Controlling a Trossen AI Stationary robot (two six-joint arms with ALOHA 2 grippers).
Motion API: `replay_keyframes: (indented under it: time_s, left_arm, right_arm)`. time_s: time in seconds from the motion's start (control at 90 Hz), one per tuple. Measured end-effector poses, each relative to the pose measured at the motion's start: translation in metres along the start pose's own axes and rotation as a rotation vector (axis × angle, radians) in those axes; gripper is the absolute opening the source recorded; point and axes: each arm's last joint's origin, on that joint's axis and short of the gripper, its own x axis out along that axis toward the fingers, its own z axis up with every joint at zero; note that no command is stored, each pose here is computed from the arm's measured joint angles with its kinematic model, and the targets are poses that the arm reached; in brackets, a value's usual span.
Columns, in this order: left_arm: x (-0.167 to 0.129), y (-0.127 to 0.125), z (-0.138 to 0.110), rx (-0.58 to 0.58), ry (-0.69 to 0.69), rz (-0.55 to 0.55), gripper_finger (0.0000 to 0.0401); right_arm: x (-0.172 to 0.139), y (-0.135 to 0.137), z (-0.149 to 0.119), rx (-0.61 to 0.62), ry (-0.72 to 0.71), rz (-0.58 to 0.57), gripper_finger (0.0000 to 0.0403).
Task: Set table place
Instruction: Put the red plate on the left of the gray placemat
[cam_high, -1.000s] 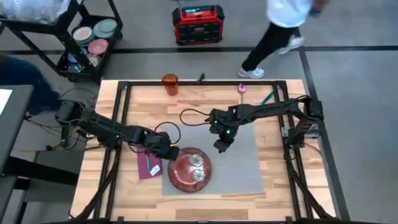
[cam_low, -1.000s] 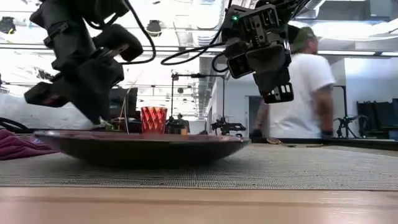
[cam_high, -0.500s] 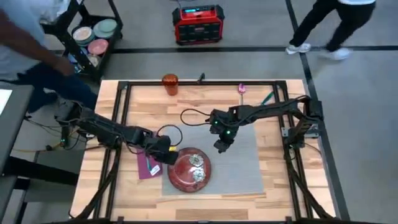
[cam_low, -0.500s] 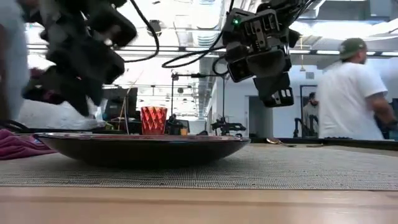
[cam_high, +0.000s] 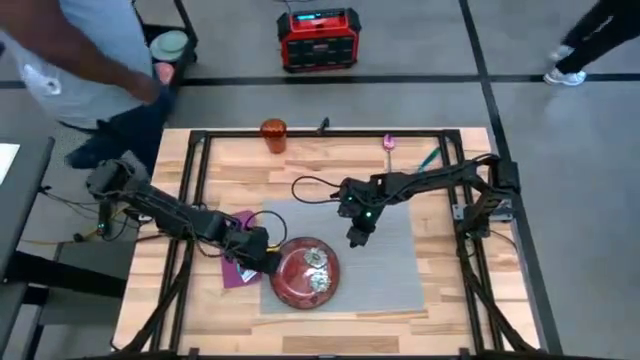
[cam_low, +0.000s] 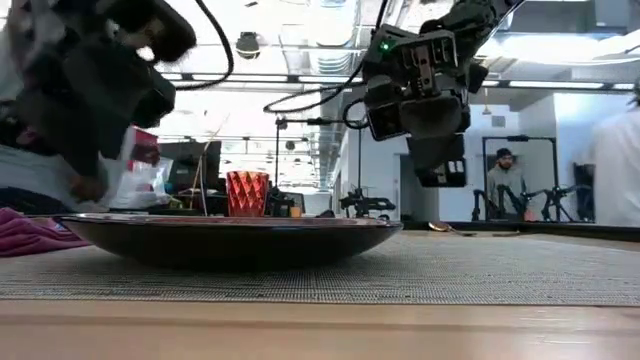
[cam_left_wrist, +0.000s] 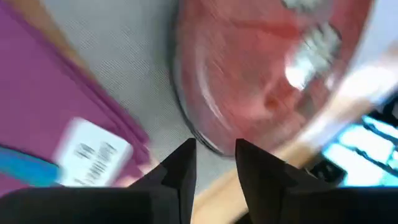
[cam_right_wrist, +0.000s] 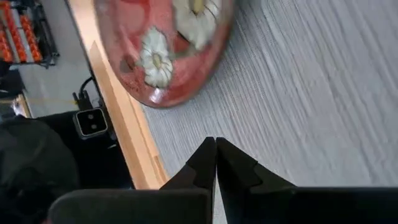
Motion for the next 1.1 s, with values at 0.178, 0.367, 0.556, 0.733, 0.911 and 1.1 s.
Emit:
replay_keyframes:
  time_s: [0.178, 0.367, 0.556, 0.733, 0.911, 1.1]
  left_arm:
    - [0.001, -0.003, -0.016, -0.019, 0.007, -0.043, 0.0084]
    - [-0.005, -0.007, -0.033, 0.029, -0.019, -0.098, 0.0070]
    - [-0.055, -0.025, -0.030, 0.183, -0.315, -0.274, 0.0068]
    - [-0.100, -0.011, -0.025, 0.204, -0.462, -0.312, 0.0067]
    - [-0.117, 0.000, -0.024, 0.225, -0.498, -0.311, 0.0067]
    - [-0.113, 0.004, -0.023, 0.261, -0.513, -0.246, 0.0067]
  right_arm:
    - [-0.004, -0.003, 0.006, -0.126, -0.039, 0.022, 0.0001]
    - [0.001, -0.004, 0.011, -0.157, -0.061, 0.044, 0.0044]
    - [0.016, -0.011, 0.021, -0.102, -0.104, 0.071, 0.0106]
    - [0.038, -0.025, 0.029, 0.008, -0.111, 0.088, 0.0134]
    - [0.052, -0.032, 0.027, 0.078, -0.080, 0.093, 0.0135]
    - [0.056, -0.027, 0.026, 0.063, -0.101, 0.065, 0.0133]
